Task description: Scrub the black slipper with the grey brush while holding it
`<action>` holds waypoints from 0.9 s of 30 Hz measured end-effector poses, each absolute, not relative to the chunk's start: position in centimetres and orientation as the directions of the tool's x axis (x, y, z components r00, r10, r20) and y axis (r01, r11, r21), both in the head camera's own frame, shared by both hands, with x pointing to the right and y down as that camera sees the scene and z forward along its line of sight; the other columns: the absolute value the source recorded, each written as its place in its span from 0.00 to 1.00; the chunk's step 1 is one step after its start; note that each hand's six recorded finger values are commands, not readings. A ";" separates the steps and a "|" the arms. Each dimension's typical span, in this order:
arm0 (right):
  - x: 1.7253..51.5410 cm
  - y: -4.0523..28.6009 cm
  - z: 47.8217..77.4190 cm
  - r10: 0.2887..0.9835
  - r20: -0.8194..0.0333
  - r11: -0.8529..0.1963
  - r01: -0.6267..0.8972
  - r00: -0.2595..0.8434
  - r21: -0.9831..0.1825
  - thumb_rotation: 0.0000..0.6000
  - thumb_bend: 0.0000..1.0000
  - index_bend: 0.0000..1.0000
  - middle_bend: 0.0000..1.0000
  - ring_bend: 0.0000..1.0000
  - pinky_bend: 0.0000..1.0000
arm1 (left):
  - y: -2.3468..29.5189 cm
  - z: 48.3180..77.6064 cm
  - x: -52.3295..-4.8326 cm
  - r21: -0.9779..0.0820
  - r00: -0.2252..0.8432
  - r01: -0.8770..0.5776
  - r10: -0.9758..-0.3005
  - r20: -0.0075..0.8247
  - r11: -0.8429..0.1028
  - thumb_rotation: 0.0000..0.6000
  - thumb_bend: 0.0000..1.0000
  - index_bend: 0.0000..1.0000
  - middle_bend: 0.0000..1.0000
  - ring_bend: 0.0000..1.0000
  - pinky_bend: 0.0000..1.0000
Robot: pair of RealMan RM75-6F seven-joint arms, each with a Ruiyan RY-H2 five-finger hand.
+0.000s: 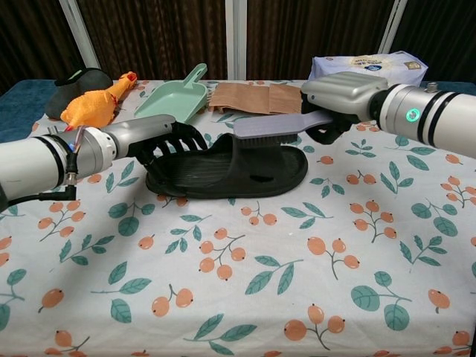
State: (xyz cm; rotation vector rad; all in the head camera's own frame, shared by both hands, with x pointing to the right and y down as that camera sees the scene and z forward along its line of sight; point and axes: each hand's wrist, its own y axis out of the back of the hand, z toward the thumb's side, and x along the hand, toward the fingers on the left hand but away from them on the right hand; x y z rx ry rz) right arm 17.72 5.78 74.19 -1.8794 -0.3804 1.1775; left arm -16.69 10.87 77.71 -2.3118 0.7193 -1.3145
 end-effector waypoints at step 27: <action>16.1 7.5 73.3 0.589 -0.544 -0.501 -0.257 0.597 -0.826 1.00 0.92 1.00 0.98 1.00 1.00 | 10.7 77.9 -16.9 -0.517 0.425 -0.262 -0.578 0.696 -0.815 1.00 0.25 0.40 0.42 0.31 0.35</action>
